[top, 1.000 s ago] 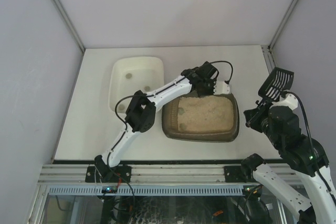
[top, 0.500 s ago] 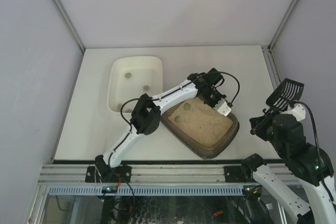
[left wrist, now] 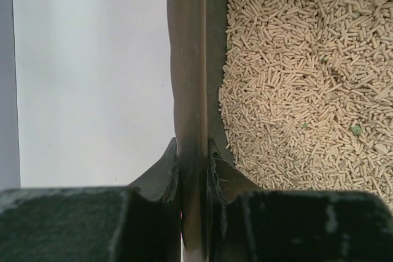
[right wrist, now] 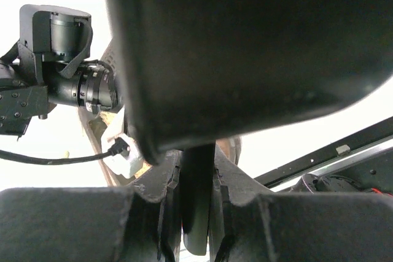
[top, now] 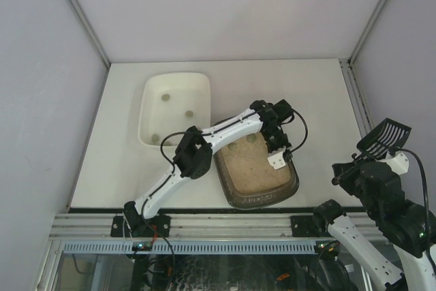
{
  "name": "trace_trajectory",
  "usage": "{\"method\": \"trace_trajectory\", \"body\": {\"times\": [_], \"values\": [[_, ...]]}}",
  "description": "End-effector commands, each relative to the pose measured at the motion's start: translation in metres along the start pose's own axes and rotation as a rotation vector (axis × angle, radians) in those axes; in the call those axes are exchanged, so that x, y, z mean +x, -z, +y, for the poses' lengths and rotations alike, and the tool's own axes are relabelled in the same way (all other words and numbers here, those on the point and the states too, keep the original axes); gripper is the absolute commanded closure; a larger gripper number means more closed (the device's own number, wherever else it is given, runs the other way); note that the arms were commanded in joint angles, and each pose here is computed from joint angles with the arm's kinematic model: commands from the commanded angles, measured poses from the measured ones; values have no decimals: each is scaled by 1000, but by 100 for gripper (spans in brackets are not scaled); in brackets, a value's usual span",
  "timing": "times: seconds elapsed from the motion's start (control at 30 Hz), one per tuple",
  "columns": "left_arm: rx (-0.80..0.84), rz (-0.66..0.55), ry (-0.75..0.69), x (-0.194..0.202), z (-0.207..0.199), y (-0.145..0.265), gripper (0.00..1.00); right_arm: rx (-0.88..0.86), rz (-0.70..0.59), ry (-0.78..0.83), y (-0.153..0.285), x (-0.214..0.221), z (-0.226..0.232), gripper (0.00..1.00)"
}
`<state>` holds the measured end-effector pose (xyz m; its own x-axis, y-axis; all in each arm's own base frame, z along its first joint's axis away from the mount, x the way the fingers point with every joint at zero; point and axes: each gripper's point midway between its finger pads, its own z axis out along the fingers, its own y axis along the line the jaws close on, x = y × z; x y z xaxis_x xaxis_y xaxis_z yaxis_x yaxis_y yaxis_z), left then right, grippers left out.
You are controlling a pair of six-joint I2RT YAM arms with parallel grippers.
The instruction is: Clean the litter box
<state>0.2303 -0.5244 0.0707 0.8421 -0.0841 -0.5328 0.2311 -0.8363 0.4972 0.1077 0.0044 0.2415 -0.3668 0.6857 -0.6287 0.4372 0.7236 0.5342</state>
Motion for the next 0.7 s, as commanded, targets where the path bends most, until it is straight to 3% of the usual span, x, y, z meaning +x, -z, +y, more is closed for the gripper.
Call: {"method": "trace_trajectory", "body": {"times": [0.0, 0.33, 0.53, 0.67], "values": [[-13, -41, -550, -27, 31, -6, 100, 11, -36, -39, 2, -6, -5, 100], [-48, -65, -751, -46, 46, -17, 100, 19, -49, -73, 5, -6, -17, 100], [-111, -79, -740, -59, 66, -29, 100, 18, -56, -111, 8, -6, -26, 100], [-262, -112, -681, -72, 104, -32, 100, 12, -59, -128, 10, -7, -31, 100]]}}
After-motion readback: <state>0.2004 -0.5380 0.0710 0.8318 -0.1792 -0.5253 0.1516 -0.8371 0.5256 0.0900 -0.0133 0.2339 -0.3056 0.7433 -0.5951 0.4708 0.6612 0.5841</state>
